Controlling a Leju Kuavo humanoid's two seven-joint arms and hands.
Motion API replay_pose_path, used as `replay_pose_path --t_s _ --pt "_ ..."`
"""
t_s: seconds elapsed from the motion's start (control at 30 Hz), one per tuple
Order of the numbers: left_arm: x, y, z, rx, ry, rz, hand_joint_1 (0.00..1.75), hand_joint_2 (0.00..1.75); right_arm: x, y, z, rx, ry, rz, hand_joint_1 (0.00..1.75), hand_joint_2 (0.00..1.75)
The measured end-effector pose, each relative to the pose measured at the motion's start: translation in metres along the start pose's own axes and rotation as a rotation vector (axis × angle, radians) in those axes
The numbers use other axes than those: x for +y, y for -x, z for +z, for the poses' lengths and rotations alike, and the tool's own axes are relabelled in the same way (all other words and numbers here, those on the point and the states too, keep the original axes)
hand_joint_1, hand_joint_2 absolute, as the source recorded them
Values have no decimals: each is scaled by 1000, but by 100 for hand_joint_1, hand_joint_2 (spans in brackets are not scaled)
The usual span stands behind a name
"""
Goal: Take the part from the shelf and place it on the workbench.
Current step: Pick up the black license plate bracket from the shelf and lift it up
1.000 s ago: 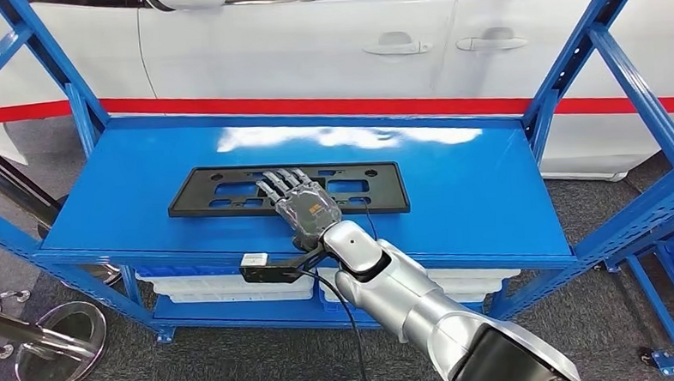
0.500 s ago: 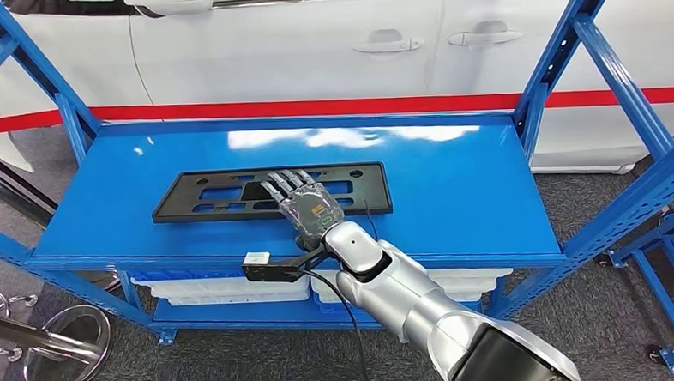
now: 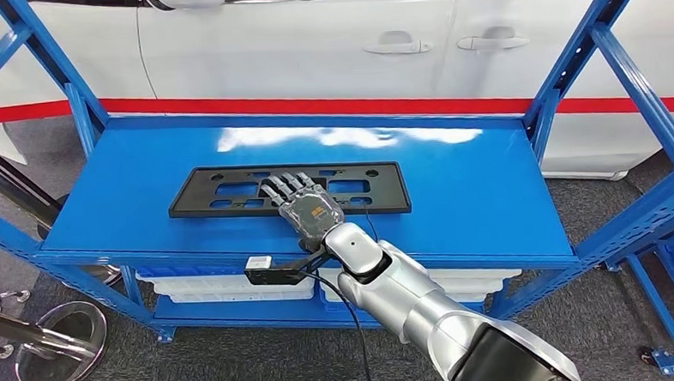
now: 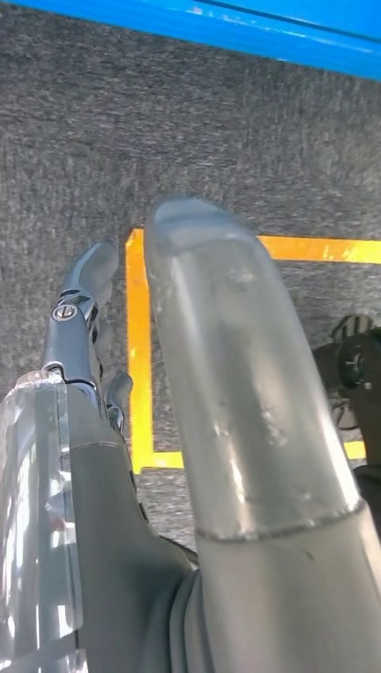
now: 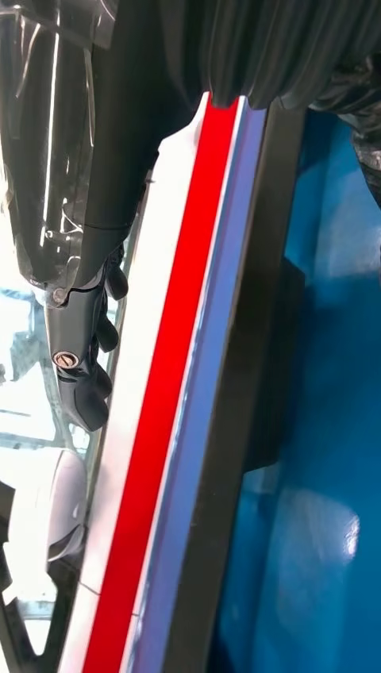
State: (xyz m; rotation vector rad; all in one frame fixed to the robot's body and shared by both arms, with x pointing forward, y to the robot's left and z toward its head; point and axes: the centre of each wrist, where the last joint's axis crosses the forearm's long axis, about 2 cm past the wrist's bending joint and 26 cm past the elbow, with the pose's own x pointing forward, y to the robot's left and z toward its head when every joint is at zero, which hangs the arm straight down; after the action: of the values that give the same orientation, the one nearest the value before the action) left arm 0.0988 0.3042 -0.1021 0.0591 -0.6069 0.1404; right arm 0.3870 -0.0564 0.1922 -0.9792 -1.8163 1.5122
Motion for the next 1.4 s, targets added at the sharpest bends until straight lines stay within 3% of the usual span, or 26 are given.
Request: replay_pose_path --t_s 0.07,0.43,0.57,1.4 --pt "0 0 0 -2 0 2 0 0 0 0 0 0 2 8 0 0" --pt "0 1 0 -12 1 -5 0 0 1 0 1 6 10 52 0 0" --pt "1 1 1 -11 0 -6 0 0 4 -1 2 7 2 52 0 175" --pt "2 0 0 -10 -4 -7 0 0 2 0 1 7 33 92 0 175"
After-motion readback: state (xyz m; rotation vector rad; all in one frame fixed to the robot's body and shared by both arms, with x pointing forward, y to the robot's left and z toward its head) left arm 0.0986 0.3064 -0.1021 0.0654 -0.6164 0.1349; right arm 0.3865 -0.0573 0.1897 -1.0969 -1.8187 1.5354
